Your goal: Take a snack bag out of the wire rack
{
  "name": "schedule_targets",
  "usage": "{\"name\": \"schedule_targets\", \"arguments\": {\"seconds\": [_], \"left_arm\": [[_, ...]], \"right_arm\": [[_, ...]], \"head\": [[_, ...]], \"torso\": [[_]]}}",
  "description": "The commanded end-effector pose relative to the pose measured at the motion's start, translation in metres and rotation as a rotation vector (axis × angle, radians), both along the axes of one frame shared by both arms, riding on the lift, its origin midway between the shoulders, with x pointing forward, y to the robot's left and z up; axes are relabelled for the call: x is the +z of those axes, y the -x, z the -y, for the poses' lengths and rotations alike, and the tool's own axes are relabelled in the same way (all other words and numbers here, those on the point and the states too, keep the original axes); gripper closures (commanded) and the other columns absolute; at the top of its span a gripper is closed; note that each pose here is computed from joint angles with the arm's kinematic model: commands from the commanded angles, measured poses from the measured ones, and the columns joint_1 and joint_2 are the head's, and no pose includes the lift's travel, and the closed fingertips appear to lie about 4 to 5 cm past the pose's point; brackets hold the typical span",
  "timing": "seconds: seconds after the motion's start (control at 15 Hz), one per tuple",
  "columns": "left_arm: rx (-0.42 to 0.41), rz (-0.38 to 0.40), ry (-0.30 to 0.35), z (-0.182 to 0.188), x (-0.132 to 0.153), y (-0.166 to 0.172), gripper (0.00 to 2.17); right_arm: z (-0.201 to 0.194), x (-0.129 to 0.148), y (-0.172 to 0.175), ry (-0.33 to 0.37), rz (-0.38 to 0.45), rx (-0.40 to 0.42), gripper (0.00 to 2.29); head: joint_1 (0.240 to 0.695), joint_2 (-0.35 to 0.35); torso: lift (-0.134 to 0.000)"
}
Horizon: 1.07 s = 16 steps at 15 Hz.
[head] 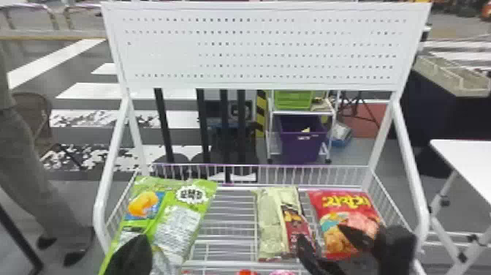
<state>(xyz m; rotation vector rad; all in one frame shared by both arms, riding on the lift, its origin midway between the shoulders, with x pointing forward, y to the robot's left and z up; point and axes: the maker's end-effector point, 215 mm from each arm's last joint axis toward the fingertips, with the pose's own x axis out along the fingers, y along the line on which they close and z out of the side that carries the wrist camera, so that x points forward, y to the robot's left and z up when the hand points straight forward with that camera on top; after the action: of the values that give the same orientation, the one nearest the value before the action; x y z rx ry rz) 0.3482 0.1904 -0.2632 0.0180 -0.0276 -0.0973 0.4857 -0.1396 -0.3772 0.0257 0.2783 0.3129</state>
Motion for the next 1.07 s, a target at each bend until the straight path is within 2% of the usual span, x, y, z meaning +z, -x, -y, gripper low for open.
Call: {"name": "schedule_targets", "arguments": {"seconds": [0.0, 0.27, 0.33, 0.4, 0.53, 0.6, 0.8, 1.0], "left_arm": [[0.000, 0.000, 0.000, 0.000, 0.000, 0.000, 1.87], [-0.003, 0.007, 0.002, 0.000, 0.002, -0.002, 1.87], [-0.002, 0.002, 0.001, 0.000, 0.000, -0.003, 1.87], [-0.001, 0.001, 0.001, -0.001, -0.001, -0.003, 1.87], [0.003, 0.004, 0.002, -0.002, 0.000, -0.005, 1.87], [0.001, 0.005, 0.003, -0.002, 0.000, -0.006, 1.87], [0.002, 0.003, 0.002, -0.003, -0.002, -0.008, 1.87], [0.001, 0.001, 0.003, -0.002, -0.004, -0.010, 1.87]], "right_arm": [[-0.030, -0.024, -0.032, -0.005, -0.068, 0.043, 0.10], [-0.056, -0.052, -0.076, -0.014, -0.141, 0.092, 0.22], [-0.062, -0.053, -0.080, -0.018, -0.150, 0.103, 0.41], [-0.065, -0.055, -0.081, -0.010, -0.163, 0.108, 0.76], [-0.064, -0.064, -0.079, 0.012, -0.192, 0.103, 2.12], [-0.064, -0.066, -0.076, 0.021, -0.209, 0.104, 2.25], [-0.066, -0.066, -0.072, 0.022, -0.217, 0.110, 2.25], [-0.066, -0.043, -0.069, 0.017, -0.168, 0.107, 2.25]], "head": [[0.499, 0.000], [0.499, 0.000], [0.499, 0.000], [0.499, 0.000], [0.499, 0.000], [0.499, 0.000], [0.499, 0.000], [0.499, 0.000]], "torso": [[0.000], [0.000], [0.000], [0.000], [0.000], [0.000], [0.000], [0.000]]}}
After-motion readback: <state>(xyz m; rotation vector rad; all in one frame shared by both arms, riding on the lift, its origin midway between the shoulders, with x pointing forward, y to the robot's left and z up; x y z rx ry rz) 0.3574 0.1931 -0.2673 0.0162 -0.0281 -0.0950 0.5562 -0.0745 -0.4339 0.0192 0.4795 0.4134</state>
